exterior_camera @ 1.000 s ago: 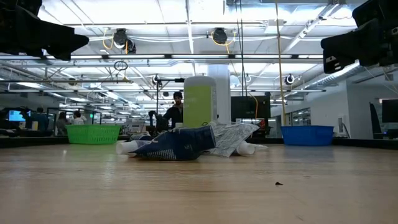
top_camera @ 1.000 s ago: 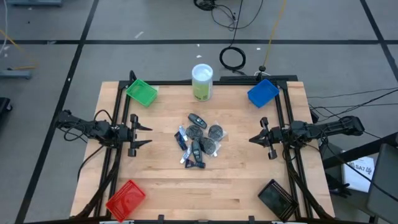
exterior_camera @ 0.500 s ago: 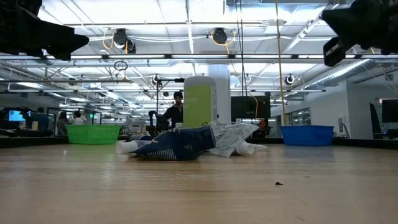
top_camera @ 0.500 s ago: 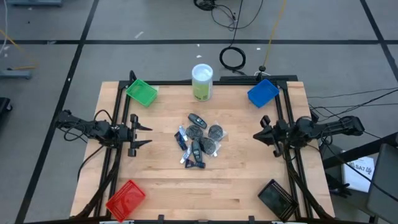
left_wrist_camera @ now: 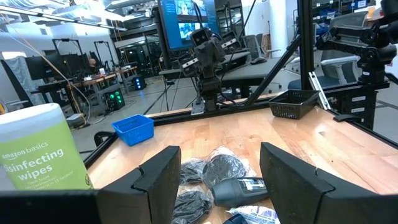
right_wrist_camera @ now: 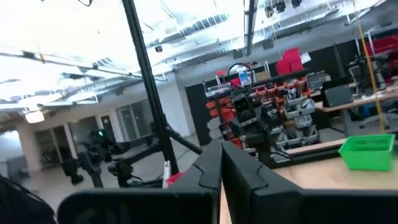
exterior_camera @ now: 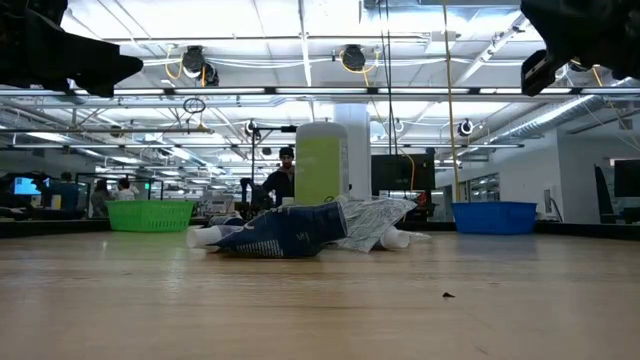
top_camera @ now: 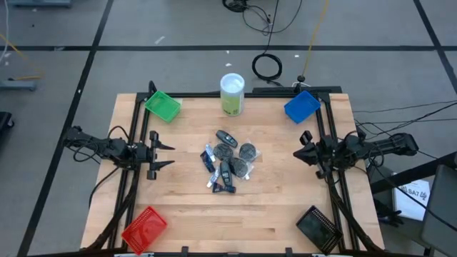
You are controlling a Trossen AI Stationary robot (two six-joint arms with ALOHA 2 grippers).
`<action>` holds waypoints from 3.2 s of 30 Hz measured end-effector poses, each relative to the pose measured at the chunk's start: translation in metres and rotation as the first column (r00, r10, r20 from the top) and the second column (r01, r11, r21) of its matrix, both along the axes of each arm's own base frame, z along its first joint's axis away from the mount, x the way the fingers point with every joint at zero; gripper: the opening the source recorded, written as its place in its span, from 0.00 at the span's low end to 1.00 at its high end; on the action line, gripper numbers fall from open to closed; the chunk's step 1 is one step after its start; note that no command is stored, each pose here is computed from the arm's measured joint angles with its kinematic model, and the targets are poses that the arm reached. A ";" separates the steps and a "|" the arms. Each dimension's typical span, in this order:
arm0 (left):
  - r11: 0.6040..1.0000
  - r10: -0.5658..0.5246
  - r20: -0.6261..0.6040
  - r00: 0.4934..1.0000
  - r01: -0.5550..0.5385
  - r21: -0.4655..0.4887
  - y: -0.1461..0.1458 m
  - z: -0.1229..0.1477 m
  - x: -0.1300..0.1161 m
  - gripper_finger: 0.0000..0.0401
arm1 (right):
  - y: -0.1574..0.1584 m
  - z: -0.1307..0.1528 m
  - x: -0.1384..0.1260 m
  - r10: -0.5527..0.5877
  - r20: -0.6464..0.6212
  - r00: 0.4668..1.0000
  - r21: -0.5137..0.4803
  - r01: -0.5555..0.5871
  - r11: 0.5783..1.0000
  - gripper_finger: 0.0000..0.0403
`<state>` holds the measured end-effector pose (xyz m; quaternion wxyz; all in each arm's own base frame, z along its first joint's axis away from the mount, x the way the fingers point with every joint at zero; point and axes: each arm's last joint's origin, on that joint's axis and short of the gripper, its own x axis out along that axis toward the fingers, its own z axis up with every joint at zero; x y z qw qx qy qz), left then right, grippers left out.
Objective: Pick & Place Travel size toiletries
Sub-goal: Put the bottom black hairbrush into the black bin
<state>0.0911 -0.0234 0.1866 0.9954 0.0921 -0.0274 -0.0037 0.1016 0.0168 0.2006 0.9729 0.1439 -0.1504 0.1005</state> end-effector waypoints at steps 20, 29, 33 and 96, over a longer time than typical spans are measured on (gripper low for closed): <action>1.000 0.000 0.001 1.000 0.000 -0.001 0.000 0.000 0.000 0.54 | 0.011 0.030 0.067 -0.169 -0.357 0.919 -0.137 0.127 0.982 0.54; 1.000 0.000 0.002 1.000 0.000 0.000 0.000 0.000 0.000 0.54 | 0.023 0.019 0.154 -0.283 -0.706 0.649 -0.193 0.208 0.959 0.55; 1.000 0.000 0.001 1.000 0.000 -0.002 0.000 0.000 0.000 0.54 | 0.016 -0.003 0.174 -0.293 -0.748 0.596 -0.164 0.262 0.951 0.54; 1.000 0.000 0.001 1.000 0.000 -0.001 0.000 0.000 0.000 0.54 | 0.014 -0.074 0.208 -0.040 -0.850 0.525 0.130 0.282 0.951 0.52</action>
